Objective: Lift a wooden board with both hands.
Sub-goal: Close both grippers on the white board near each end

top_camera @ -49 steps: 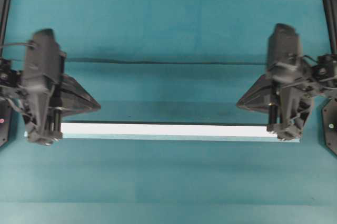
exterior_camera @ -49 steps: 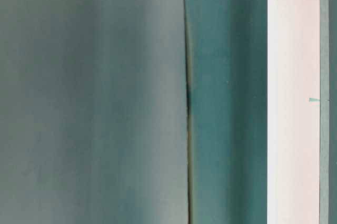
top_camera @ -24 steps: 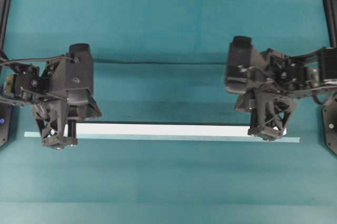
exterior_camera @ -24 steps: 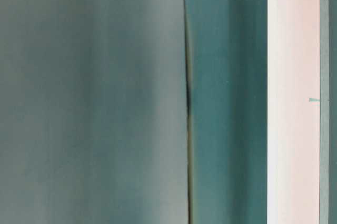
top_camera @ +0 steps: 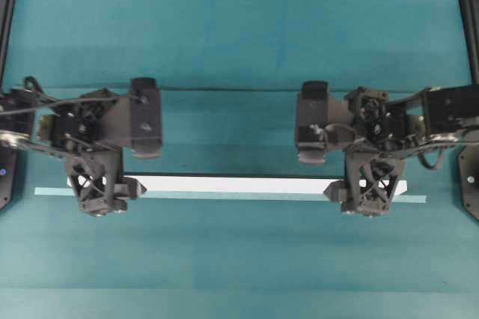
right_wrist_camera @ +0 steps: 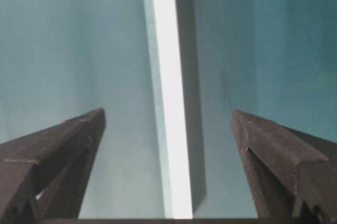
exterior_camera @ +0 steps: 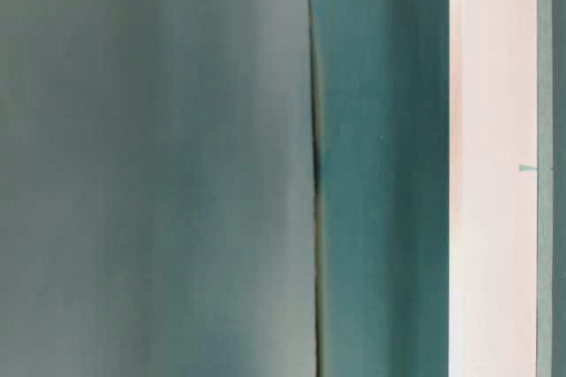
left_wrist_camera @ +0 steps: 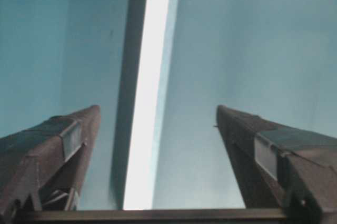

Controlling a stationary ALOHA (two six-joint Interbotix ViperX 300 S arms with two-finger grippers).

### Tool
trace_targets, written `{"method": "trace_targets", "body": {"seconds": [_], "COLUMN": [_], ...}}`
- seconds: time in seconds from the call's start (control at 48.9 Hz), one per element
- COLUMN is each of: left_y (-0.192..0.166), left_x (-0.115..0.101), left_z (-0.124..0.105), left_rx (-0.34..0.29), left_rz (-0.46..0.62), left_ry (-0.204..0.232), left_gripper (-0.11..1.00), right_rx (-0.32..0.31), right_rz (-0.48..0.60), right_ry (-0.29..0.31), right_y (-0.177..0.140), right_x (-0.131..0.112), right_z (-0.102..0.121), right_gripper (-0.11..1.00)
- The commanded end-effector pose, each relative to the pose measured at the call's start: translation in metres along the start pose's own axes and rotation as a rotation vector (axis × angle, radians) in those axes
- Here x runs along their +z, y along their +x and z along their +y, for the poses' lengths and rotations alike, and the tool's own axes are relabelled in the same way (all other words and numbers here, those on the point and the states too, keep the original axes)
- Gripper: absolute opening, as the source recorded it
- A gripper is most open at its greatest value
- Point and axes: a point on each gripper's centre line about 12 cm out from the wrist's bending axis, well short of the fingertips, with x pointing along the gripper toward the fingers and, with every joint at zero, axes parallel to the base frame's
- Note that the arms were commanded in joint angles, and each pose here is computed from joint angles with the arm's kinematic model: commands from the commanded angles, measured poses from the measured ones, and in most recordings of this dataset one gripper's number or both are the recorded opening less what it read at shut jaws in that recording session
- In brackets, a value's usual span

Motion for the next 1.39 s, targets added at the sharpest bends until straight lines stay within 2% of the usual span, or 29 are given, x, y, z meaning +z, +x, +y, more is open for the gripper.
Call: {"method": "trace_targets", "body": {"seconds": [0.0, 0.245, 0.327, 0.573, 1.043, 1.371], "left_y": [0.002, 0.034, 0.047, 0.081, 0.116, 0.117], "left_x": [0.006, -0.003, -0.007, -0.018, -0.032, -0.032], "left_z": [-0.001, 0.002, 0.002, 0.003, 0.005, 0.005], "left_rx": [0.001, 0.017, 0.017, 0.019, 0.018, 0.018], "left_rz": [-0.005, 0.064, 0.08, 0.109, 0.118, 0.115], "left_ry": [0.007, 0.019, 0.032, 0.035, 0.036, 0.036], "left_gripper": [0.96, 0.96, 0.96, 0.96, 0.96, 0.96], "right_rx": [-0.002, -0.036, -0.036, -0.033, -0.034, -0.035], "right_rz": [0.006, 0.073, 0.063, 0.046, 0.1, 0.1], "right_ry": [-0.014, -0.041, -0.043, -0.042, -0.055, -0.043], "right_y": [0.005, 0.032, 0.04, 0.068, 0.123, 0.129], "right_x": [0.003, -0.006, -0.007, -0.014, -0.033, -0.037], "right_z": [0.002, -0.003, -0.003, -0.005, -0.005, -0.006], "right_gripper": [0.95, 0.95, 0.95, 0.95, 0.95, 0.95]}}
